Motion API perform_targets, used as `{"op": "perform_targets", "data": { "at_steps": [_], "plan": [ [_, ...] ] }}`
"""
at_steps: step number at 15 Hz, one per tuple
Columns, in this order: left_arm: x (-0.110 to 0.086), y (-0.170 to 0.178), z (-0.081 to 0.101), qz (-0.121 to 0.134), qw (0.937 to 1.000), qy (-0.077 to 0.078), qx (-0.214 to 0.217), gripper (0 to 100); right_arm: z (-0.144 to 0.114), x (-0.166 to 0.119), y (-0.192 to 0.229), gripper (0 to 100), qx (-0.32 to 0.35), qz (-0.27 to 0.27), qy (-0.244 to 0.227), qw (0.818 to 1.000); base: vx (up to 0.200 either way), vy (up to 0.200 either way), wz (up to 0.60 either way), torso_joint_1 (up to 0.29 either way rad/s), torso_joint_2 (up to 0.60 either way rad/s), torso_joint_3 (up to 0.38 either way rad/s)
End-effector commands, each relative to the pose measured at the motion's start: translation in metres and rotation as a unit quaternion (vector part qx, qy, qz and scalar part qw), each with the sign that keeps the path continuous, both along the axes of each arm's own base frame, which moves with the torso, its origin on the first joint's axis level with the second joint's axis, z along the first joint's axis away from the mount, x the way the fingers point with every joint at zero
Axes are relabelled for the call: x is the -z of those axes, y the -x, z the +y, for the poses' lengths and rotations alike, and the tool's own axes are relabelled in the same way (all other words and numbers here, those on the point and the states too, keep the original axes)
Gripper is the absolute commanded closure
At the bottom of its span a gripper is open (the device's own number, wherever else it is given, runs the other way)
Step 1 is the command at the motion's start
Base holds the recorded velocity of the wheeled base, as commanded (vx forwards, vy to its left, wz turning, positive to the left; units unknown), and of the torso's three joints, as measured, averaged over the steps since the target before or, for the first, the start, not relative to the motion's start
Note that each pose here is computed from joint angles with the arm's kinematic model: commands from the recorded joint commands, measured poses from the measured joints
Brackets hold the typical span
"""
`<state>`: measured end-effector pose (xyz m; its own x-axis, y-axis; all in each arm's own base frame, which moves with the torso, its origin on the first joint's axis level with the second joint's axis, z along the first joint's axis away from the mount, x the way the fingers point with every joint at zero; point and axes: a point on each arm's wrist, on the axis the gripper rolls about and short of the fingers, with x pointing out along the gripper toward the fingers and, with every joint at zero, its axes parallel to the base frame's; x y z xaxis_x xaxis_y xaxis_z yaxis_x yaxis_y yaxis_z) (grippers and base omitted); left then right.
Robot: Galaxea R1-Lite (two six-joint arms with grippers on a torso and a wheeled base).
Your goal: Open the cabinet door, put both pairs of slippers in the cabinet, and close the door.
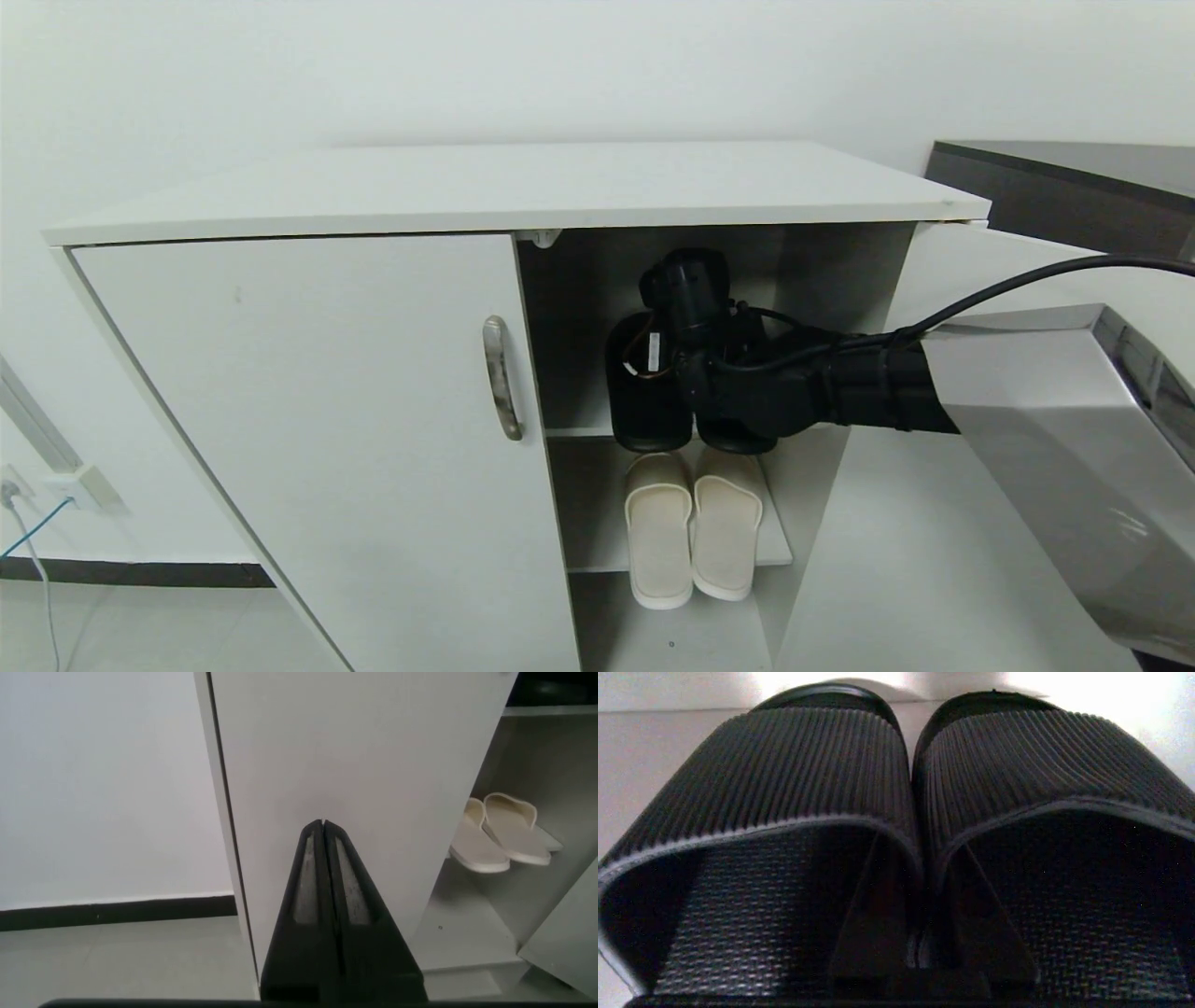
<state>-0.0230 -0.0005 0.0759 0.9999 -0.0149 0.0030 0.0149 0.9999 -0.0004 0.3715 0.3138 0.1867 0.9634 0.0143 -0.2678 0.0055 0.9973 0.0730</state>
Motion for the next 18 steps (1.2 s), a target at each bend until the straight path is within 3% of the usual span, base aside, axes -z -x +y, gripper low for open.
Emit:
{"op": "perform_targets", "data": {
  "at_steps": [1,8,15,18],
  "plan": [
    [0.0,0.0,0.0,0.001,1.0,0.001,0.0,100,-0.002,-0.006,0.007,0,-0.002,0.0,0.0,1.0,0.0,0.0,0.0,0.0,0.0,0.0],
    [0.0,0.0,0.0,0.001,1.0,0.001,0.0,100,-0.014,-0.011,0.075,0,-0.041,0.006,0.008,0.999,0.0,0.0,0.0,0.0,0.0,0.0],
    [0.0,0.0,0.0,0.001,1.0,0.001,0.001,100,-0.047,-0.004,0.149,0,-0.105,-0.026,-0.014,0.994,0.0,0.0,0.0,0.0,0.0,0.0],
    [0.0,0.0,0.0,0.001,1.0,0.001,0.001,100,-0.051,-0.004,0.156,0,-0.133,-0.053,0.0,0.99,0.0,0.0,0.0,0.0,0.0,0.0]
  ]
}}
